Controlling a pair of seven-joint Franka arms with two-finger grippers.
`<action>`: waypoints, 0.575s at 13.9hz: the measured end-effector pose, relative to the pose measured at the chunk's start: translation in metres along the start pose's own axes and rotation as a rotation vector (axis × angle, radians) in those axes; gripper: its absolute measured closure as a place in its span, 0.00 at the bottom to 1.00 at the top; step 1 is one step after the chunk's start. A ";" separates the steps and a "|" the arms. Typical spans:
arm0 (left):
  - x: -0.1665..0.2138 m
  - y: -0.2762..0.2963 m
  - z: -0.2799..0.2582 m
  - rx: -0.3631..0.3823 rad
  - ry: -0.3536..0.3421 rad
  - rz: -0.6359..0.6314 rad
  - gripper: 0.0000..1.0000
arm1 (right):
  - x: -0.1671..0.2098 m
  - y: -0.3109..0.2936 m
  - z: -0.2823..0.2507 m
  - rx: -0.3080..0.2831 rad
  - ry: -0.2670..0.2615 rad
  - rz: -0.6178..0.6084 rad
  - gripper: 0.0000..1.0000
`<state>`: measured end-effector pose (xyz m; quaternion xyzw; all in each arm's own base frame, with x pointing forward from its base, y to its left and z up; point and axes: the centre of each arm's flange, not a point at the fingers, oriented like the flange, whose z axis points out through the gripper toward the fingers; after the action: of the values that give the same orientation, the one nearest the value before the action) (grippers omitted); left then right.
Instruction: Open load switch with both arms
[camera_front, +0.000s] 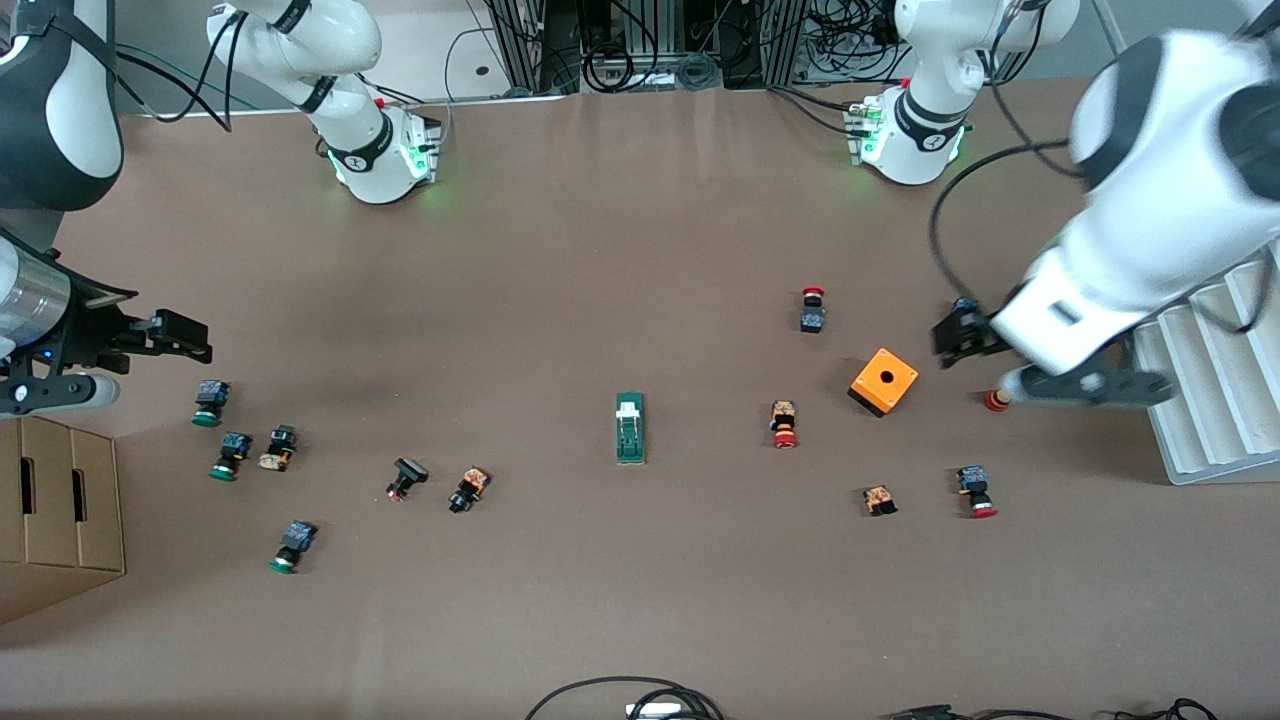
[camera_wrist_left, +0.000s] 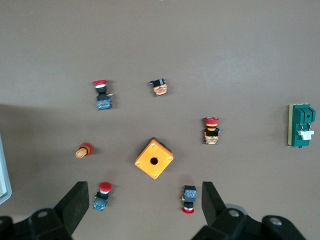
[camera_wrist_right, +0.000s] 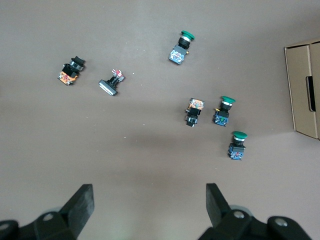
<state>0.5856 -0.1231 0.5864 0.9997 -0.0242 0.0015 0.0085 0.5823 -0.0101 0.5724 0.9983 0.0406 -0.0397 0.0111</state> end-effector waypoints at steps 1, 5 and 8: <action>-0.012 -0.015 -0.005 0.003 0.008 0.010 0.00 | 0.000 0.000 0.000 0.000 0.004 0.003 0.00; -0.032 -0.054 0.000 0.011 0.003 0.015 0.00 | 0.001 -0.001 -0.001 -0.001 0.012 0.073 0.00; -0.036 -0.055 0.003 0.012 0.002 0.024 0.00 | 0.001 -0.001 -0.001 -0.001 0.012 0.084 0.00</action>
<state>0.5522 -0.0669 0.5828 0.9993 -0.0362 0.0027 0.0025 0.5837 -0.0091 0.5734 0.9994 -0.0013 -0.0330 0.0128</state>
